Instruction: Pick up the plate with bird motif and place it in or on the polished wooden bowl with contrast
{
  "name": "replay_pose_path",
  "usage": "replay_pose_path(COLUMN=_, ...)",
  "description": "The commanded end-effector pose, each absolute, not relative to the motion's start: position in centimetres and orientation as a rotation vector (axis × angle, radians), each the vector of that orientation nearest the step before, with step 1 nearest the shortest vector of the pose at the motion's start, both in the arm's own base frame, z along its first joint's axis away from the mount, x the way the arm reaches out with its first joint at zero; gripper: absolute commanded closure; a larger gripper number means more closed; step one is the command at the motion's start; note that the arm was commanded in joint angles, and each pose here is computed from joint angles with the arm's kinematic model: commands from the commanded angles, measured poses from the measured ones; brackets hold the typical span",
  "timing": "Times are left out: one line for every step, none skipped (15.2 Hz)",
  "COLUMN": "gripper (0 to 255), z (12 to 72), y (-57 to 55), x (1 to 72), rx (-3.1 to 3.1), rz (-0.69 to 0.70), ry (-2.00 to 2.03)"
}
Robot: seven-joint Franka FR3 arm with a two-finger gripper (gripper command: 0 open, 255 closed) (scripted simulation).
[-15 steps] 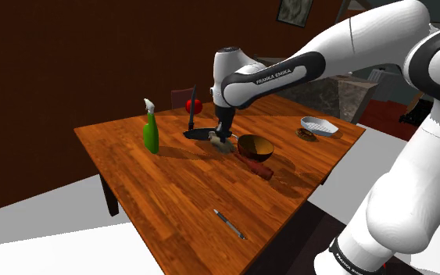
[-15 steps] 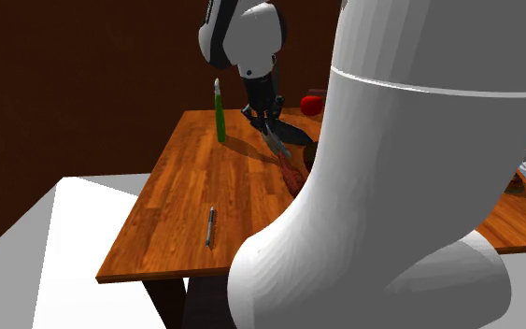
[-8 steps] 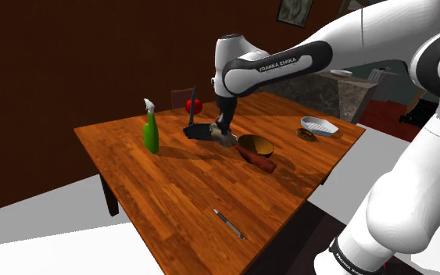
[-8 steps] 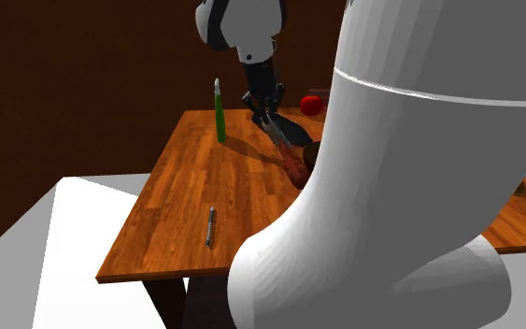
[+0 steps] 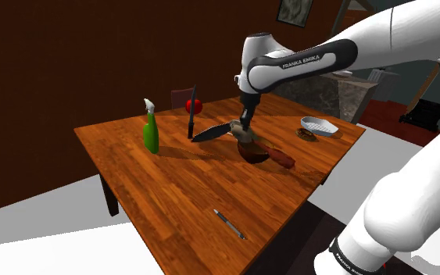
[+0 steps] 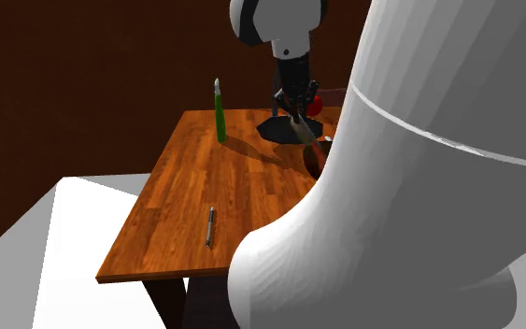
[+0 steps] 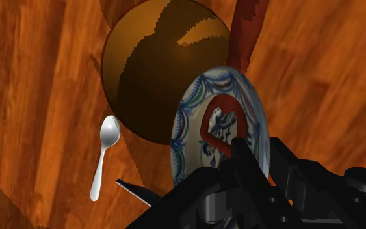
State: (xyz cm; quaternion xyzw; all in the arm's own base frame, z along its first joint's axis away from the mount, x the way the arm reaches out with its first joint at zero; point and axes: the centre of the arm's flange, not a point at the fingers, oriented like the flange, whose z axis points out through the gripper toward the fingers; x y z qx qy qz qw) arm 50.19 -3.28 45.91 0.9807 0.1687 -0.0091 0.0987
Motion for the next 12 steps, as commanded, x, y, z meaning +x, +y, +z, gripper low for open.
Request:
replay_pose_path(gripper=255, z=46.4, y=-5.4, x=48.7, rx=2.901, rz=-0.026, ry=0.501)
replay_pose_path(gripper=255, z=46.6, y=-6.5, x=48.1, rx=2.901, rz=-0.026, ry=0.501)
replay_pose_path(gripper=255, z=46.8, y=-7.7, x=47.5, rx=2.901, rz=-0.026, ry=0.501)
replay_pose_path(gripper=255, z=46.9, y=-8.4, x=47.1, rx=2.901, rz=-0.026, ry=0.501)
replay_pose_path(gripper=255, z=46.3, y=-8.4, x=47.1, rx=2.901, rz=-0.026, ry=0.501)
replay_pose_path(gripper=255, z=45.8, y=-8.4, x=47.1, rx=2.901, rz=-0.026, ry=0.501)
replay_pose_path(gripper=255, z=45.3, y=-8.4, x=47.1, rx=2.901, rz=-0.026, ry=0.501)
replay_pose_path(gripper=255, z=44.8, y=-8.4, x=47.1, rx=2.901, rz=-0.026, ry=0.501)
replay_pose_path(gripper=255, z=44.2, y=-8.4, x=47.1, rx=2.901, rz=-0.026, ry=0.501)
replay_pose_path(gripper=255, z=43.7, y=-8.4, x=47.1, rx=2.901, rz=-0.026, ry=0.501)
replay_pose_path(gripper=255, z=43.2, y=-8.4, x=47.1, rx=2.901, rz=-0.026, ry=0.501)
replay_pose_path(gripper=255, z=42.6, y=-8.4, x=47.1, rx=2.901, rz=-0.026, ry=0.501)
